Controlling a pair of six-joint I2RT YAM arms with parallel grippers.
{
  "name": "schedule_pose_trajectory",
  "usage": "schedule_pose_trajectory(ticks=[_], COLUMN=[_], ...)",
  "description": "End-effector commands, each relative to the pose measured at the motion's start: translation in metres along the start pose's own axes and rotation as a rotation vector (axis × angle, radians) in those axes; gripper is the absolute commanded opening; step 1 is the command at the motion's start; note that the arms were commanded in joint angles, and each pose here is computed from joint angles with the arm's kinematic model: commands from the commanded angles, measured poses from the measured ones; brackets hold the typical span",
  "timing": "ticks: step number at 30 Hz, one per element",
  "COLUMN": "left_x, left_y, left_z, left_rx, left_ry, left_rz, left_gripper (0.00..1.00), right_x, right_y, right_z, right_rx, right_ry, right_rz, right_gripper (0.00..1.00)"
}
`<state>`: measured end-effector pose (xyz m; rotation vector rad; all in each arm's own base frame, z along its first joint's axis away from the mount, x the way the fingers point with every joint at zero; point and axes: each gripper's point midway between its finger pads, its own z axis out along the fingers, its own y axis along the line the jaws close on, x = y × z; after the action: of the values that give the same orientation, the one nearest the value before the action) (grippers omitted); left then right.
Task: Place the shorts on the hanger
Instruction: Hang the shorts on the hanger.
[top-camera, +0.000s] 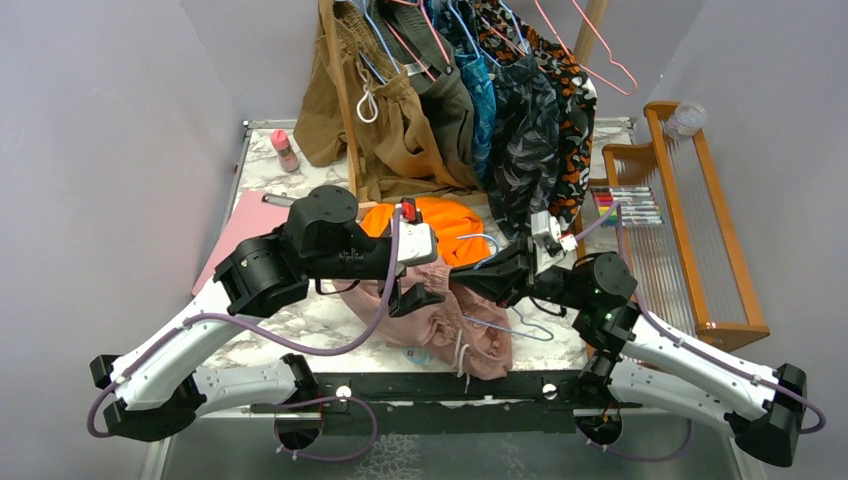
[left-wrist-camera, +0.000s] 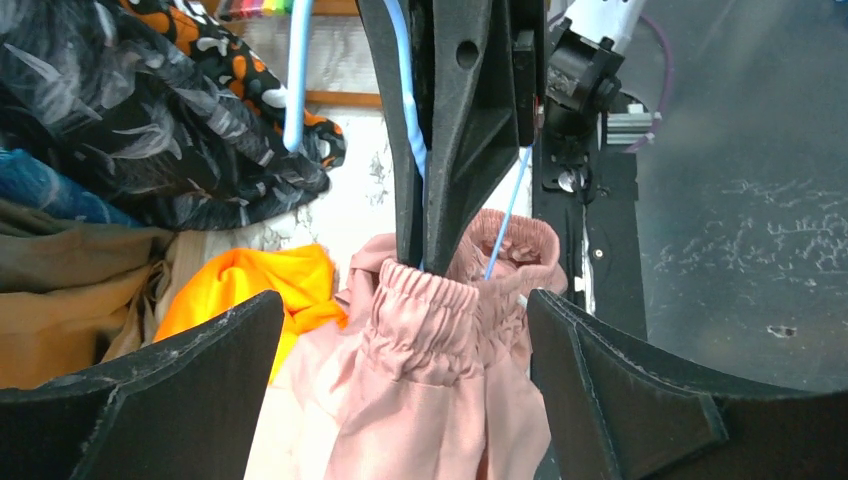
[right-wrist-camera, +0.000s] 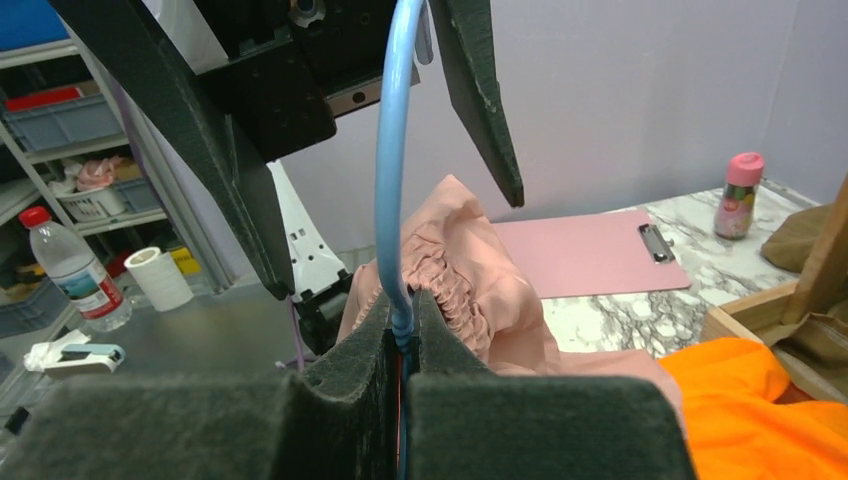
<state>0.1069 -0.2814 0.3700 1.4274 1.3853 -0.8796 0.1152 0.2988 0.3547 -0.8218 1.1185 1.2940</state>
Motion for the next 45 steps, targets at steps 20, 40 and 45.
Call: schedule_pose_trajectory(ticks=[20,40,45], left_x=[-0.016,-0.018,-0.020], left_y=[-0.010,-0.025,-0.029], left_z=[-0.036,0.004,0.016], left_rx=[-0.042,0.129,0.179], left_ry=[-0.024,-0.005,-0.015], left_rz=[-0.034,-0.055,-0.064], left_gripper=[0.82,0.35,0.34], right_x=[-0.059,-0.051,-0.048], right_y=[0.033,0.037,0.037], right_z=[-0.015,-0.012,-0.008], right_rx=[-0.140,-0.164,-0.176], right_ry=[-0.347,-0.302,-0.290], right_rz=[0.042,0.066,0.079], right_gripper=[0.01,0.01,0.01])
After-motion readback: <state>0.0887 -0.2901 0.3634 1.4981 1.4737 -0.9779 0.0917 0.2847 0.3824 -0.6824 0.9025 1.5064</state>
